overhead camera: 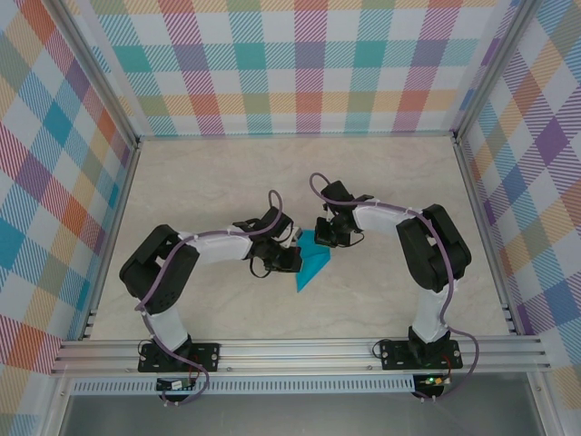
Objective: Fold a paper plane with a square sheet of paper (pick it up from the middle)
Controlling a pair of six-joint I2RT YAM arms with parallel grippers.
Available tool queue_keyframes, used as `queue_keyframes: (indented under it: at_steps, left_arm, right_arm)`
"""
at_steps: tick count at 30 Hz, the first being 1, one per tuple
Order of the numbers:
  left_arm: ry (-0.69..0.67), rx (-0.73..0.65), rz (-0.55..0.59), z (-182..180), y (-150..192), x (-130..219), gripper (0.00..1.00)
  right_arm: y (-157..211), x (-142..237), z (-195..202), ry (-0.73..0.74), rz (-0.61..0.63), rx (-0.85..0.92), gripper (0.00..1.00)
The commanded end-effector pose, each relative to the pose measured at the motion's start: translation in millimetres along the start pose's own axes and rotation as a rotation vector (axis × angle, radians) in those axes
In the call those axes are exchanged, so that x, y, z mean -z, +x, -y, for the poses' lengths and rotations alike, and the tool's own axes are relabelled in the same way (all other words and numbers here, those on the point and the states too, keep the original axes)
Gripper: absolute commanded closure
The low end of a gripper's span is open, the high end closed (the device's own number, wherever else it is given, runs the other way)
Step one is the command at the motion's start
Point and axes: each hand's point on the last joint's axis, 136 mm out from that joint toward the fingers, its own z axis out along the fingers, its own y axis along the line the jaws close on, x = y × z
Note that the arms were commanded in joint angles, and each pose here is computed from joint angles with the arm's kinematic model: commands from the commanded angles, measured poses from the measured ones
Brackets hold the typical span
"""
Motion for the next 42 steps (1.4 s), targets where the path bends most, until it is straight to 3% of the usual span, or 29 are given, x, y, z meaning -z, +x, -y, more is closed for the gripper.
queue_keyframes:
  at_steps: [1,25,34,38,42]
  left_arm:
    - [0.010,-0.022,0.049,6,-10,11,0.96]
    - [0.006,0.019,-0.041,-11,4,-22,0.95]
    - [-0.019,0.025,-0.048,-18,9,-21,0.95]
    - [-0.019,0.027,-0.051,-19,10,-22,0.95]
    - [-0.019,0.025,-0.049,-18,10,-21,0.95]
  right_arm:
    - [19,-6,11,0.035,-0.080,-0.011,0.94]
    - [13,6,-5,-0.019,-0.061,-0.012,0.89]
    - [-5,80,-20,-0.061,0.129,0.005,0.79]
    - [16,98,-20,-0.182,0.186,-0.028,0.89]
    - [63,90,-27,-0.386,0.165,-0.067,0.97]
